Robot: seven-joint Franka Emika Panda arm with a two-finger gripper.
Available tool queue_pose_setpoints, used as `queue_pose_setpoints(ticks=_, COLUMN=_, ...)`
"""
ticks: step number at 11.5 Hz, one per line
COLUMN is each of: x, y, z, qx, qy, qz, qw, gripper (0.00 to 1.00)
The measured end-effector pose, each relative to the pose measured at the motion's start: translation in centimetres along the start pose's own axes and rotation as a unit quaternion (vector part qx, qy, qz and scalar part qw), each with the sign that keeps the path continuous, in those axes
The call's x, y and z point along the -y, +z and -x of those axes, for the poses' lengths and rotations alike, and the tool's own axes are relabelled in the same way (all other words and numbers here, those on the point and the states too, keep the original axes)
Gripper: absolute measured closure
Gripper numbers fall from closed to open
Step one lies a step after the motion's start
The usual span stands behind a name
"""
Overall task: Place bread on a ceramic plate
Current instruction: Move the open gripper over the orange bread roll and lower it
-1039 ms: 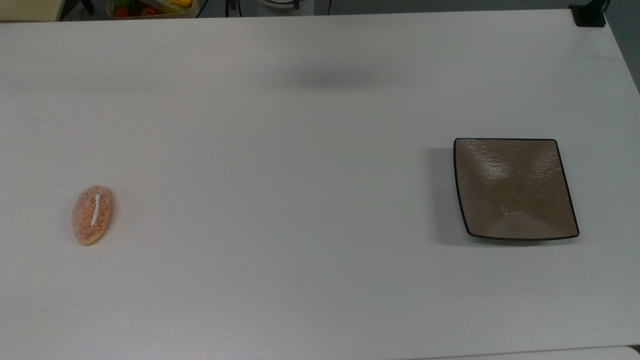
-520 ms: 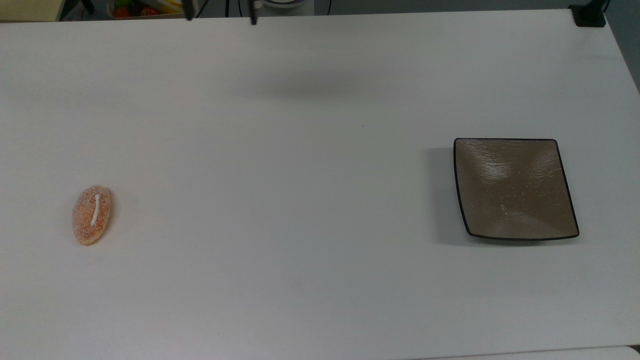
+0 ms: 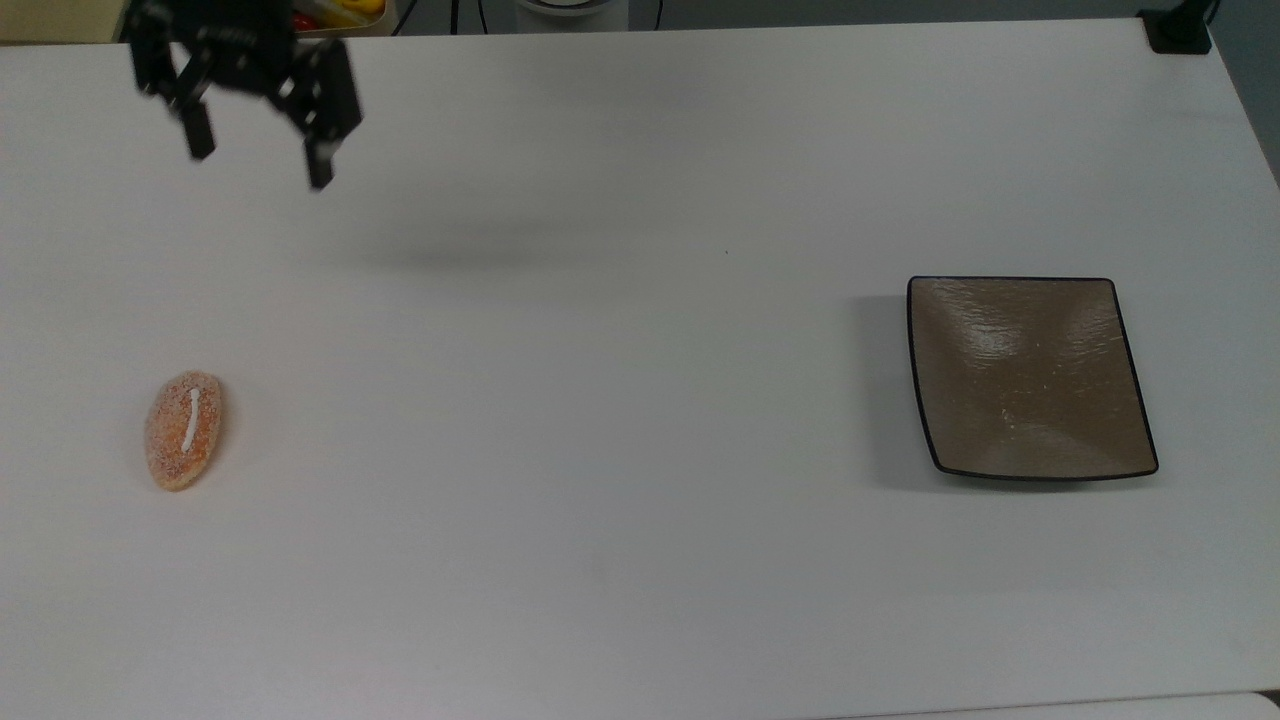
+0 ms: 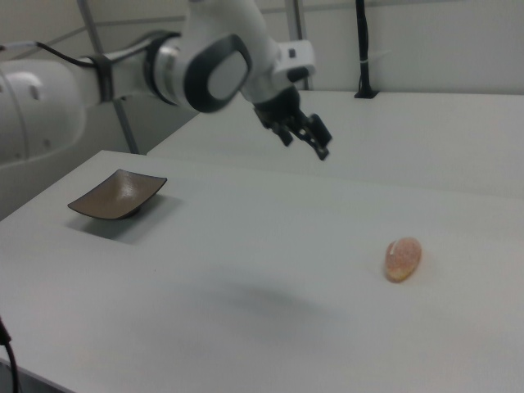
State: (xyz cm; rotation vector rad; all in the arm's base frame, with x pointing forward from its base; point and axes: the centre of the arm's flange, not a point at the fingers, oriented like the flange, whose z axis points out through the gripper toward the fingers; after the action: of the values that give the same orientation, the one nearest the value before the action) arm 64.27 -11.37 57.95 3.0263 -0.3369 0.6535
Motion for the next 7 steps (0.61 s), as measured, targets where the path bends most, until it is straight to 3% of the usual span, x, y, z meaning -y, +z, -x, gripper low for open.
queue_pose_setpoints(ticks=3, x=-3.9, y=8.3, z=-1.0, qx=-0.031, qy=0.023, qz=0.022, qw=0.9990, gripper=0.00)
queue_pose_setpoints(ticks=7, x=-9.0, y=16.4, z=-0.1, qx=-0.042, qy=0.015, qz=0.048, qw=0.9979, gripper=0.00)
